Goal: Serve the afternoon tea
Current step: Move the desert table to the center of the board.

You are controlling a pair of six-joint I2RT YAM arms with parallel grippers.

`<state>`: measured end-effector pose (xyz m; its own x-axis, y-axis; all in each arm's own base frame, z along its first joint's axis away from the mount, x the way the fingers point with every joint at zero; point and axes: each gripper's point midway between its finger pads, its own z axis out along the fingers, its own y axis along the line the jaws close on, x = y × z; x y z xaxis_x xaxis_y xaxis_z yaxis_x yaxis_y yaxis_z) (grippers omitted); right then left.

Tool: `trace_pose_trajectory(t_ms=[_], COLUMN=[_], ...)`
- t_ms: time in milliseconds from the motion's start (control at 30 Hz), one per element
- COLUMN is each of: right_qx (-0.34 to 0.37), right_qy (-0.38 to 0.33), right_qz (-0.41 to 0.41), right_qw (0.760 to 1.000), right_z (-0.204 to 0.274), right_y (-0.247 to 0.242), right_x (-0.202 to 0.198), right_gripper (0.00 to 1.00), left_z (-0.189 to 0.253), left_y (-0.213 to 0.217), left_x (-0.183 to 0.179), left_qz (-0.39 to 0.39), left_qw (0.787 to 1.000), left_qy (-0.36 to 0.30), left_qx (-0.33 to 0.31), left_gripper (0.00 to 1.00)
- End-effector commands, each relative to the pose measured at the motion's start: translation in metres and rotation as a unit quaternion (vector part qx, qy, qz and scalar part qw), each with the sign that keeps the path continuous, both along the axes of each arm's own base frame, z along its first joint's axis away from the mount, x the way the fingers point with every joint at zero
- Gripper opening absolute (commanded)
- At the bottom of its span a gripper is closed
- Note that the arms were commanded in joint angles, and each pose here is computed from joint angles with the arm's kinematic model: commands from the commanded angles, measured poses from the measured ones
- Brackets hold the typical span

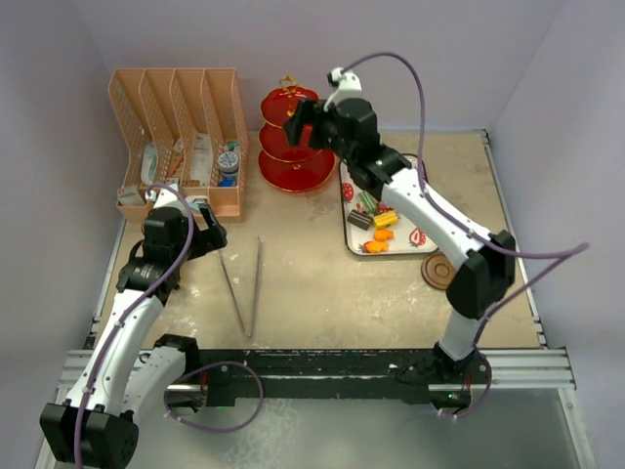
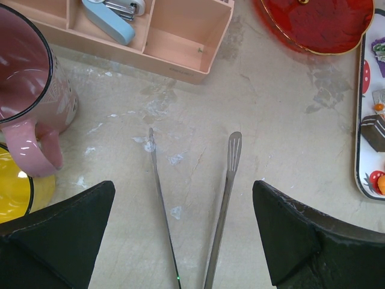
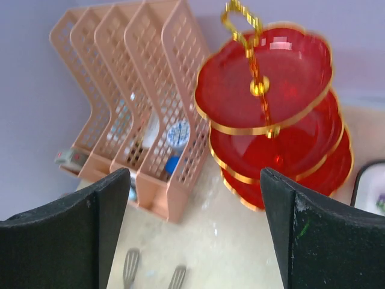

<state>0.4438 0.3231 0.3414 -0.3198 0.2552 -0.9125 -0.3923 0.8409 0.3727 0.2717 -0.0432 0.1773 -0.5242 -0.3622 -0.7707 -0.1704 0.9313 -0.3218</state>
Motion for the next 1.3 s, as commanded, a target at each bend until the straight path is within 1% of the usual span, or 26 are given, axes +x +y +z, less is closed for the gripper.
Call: trace_pose_trajectory(t_ms=[0, 67, 167, 300, 467, 600, 700, 833, 967, 1100, 1200, 1267], right_qx=[-0.041, -0.045, -0.04, -0.054, -0.065, -0.06, -0.052, -0.037, -0.037, -0.043, -0.053, -0.055], right_qy=[-0.032, -0.062, -0.099, -0.167, -0.211, -0.225, -0.223, -0.212, -0.216, -0.219, -0.217, -0.22], right_qz=[-0.031, -0.006, -0.003, 0.026, 0.032, 0.031, 0.038, 0.071, 0.117, 0.129, 0.134, 0.138], right_qw=[0.998, 0.997, 0.994, 0.984, 0.975, 0.972, 0.973, 0.974, 0.969, 0.966, 0.965, 0.964], right_z=[0.018, 0.03, 0.047, 0.072, 0.08, 0.077, 0.073, 0.064, 0.06, 0.057, 0.054, 0.052], right_y=[-0.005, 0.007, 0.013, 0.022, 0.03, 0.032, 0.032, 0.036, 0.046, 0.05, 0.052, 0.054], right_x=[0.045, 0.055, 0.066, 0.074, 0.089, 0.099, 0.106, 0.111, 0.108, 0.112, 0.118, 0.12], right_gripper=[0.9, 0.91, 0.92, 0.94, 0.96, 0.96, 0.95, 0.94, 0.94, 0.92, 0.89, 0.84], left_z=[0.014, 0.014, 0.015, 0.015, 0.014, 0.015, 0.015, 0.015, 0.014, 0.013, 0.013, 0.013], left_y=[0.0, 0.0, 0.0, -0.002, -0.003, -0.003, -0.002, -0.003, -0.004, -0.004, -0.005, -0.005], left_x=[0.006, 0.006, 0.006, 0.006, 0.006, 0.006, 0.006, 0.006, 0.007, 0.007, 0.007, 0.007], left_qz=[0.001, 0.002, 0.001, -0.003, -0.007, -0.006, -0.005, -0.006, -0.008, -0.009, -0.012, -0.011], left_qw=[1.0, 1.0, 0.999, 0.999, 1.0, 0.999, 0.999, 0.999, 0.999, 1.0, 0.999, 0.999], left_qy=[-0.03, -0.03, -0.032, -0.032, -0.031, -0.033, -0.034, -0.033, -0.031, -0.029, -0.029, -0.03], left_qx=[-0.001, -0.002, -0.002, -0.003, -0.005, -0.004, -0.004, -0.003, -0.004, -0.004, -0.005, -0.004], left_gripper=[0.94, 0.94, 0.94, 0.94, 0.94, 0.94, 0.94, 0.94, 0.94, 0.94, 0.94, 0.94])
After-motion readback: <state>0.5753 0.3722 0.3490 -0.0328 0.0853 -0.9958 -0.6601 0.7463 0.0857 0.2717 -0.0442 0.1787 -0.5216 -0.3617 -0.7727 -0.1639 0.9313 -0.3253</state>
